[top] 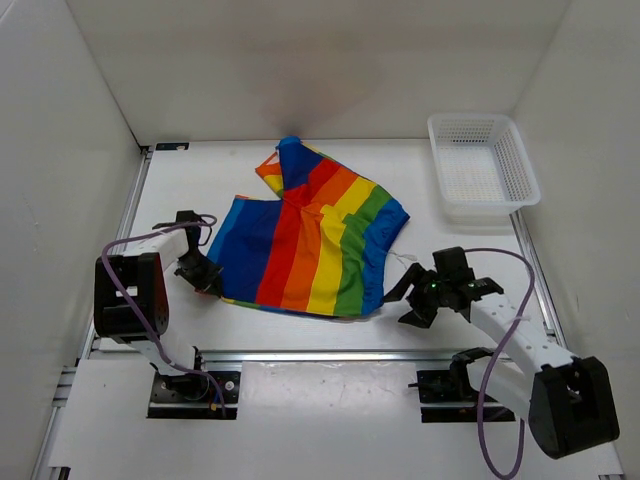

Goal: Fold and stack the shorts
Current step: Flatten the shorts out

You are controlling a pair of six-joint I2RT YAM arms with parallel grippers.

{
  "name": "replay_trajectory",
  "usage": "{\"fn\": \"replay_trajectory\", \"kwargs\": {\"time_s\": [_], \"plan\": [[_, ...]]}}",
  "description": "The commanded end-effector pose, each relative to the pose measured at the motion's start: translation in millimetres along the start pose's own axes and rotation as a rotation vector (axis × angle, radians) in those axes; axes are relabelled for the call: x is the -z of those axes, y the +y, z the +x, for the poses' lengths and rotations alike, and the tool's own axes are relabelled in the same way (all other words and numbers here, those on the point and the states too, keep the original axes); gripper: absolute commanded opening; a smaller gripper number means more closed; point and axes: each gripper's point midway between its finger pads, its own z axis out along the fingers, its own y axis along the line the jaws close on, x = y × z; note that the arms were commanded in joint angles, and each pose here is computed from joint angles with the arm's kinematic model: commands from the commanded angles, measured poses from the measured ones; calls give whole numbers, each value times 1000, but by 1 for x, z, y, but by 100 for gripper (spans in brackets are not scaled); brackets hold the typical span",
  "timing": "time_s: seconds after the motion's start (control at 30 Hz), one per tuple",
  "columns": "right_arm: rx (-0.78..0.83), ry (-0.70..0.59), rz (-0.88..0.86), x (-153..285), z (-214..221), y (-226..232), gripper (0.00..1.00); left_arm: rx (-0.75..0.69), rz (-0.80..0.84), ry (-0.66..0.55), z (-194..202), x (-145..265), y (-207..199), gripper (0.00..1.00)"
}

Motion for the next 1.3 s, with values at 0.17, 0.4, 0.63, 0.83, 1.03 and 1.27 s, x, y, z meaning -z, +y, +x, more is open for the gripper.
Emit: {"fn": "replay_trajectory", "kwargs": {"time_s": [0.17, 0.4, 0.63, 0.83, 1.03, 1.27], "plan": [[54, 35, -40, -34, 5, 27, 67, -23, 55, -77, -19, 11, -14, 10], [151, -87, 102, -44, -43, 48, 0, -35, 99, -94, -26, 24, -26, 10], [275, -122, 220, 0, -52, 51, 0, -43, 107, -128, -31, 42, -28, 10], [293, -119, 238, 31, -24, 15, 1, -47, 155, -142, -20, 55, -23, 10], [369, -98, 93, 3, -32, 46, 74, -56, 146, -149, -22, 57, -22, 10], [423, 3, 103, -48, -44, 51, 73, -65, 139, -157, -25, 57, -22, 10]]}}
